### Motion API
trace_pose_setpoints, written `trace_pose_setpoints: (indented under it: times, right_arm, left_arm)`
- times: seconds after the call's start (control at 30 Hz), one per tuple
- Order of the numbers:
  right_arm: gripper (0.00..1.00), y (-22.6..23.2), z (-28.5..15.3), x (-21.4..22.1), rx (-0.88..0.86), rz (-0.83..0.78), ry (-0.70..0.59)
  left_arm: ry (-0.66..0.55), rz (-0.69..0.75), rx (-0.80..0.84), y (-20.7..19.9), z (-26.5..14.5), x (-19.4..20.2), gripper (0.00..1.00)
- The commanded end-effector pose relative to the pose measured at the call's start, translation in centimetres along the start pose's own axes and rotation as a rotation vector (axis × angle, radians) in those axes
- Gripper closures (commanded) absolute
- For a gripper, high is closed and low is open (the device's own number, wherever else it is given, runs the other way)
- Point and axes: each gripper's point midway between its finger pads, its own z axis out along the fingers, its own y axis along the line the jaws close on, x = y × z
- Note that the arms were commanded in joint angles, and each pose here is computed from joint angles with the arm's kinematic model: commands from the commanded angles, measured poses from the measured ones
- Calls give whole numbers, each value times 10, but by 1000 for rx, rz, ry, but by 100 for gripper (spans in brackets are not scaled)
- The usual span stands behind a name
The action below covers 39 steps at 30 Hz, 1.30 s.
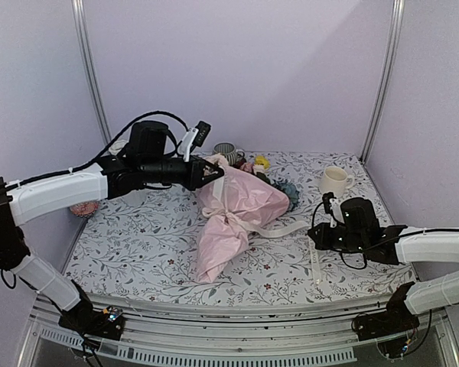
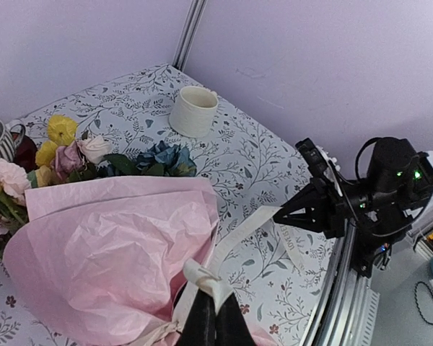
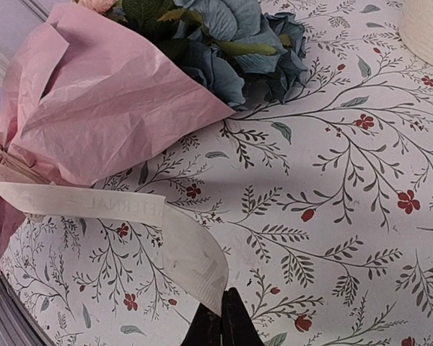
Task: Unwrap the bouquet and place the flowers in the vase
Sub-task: Untie the ribbon from the tied bouquet.
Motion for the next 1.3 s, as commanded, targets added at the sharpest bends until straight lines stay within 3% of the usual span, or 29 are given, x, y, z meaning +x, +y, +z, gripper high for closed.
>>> trace_pose_setpoints:
  times: [0.0, 0.2, 0.4, 0.5, 0.63, 0.77, 0.83, 0.9, 1.07, 1.27]
  right_arm:
    - [96, 10, 1, -15, -36, -9, -38]
    - [96, 10, 0, -13, -44, -14, -40]
    - [96, 11, -1, -14, -51, -19, -41]
    - [96, 13, -3, -16, -54, -24, -49]
    - [96, 13, -6, -19, -53, -31, -56]
    - [95, 13, -9, -19, -58, -42, -64]
    - [91, 19, -10, -18, -88, -61, -56]
    - [83, 26, -12, -18, -126, -92, -53]
    - [58, 55, -25, -32, -247, -186, -70]
    - [44, 108, -36, -42, -438, -353, -92]
  left_arm:
    - [-12, 20, 46, -13, 9, -17, 100]
    - [-87, 59, 88, -30, 2, -38, 100]
    - [-13, -25, 100, -11, 33, 13, 100]
    - [-11, 26, 135, -34, 35, -17, 100]
    - [-141, 114, 142, -64, 8, -62, 100]
    - [-121, 80, 105, -43, 17, -21, 100]
    - [-45, 21, 82, -25, 33, 12, 100]
    - [19, -5, 140, -33, 41, 20, 100]
    - [-37, 42, 153, -52, 30, -4, 100]
    - [-8, 33, 154, -49, 34, 9, 100]
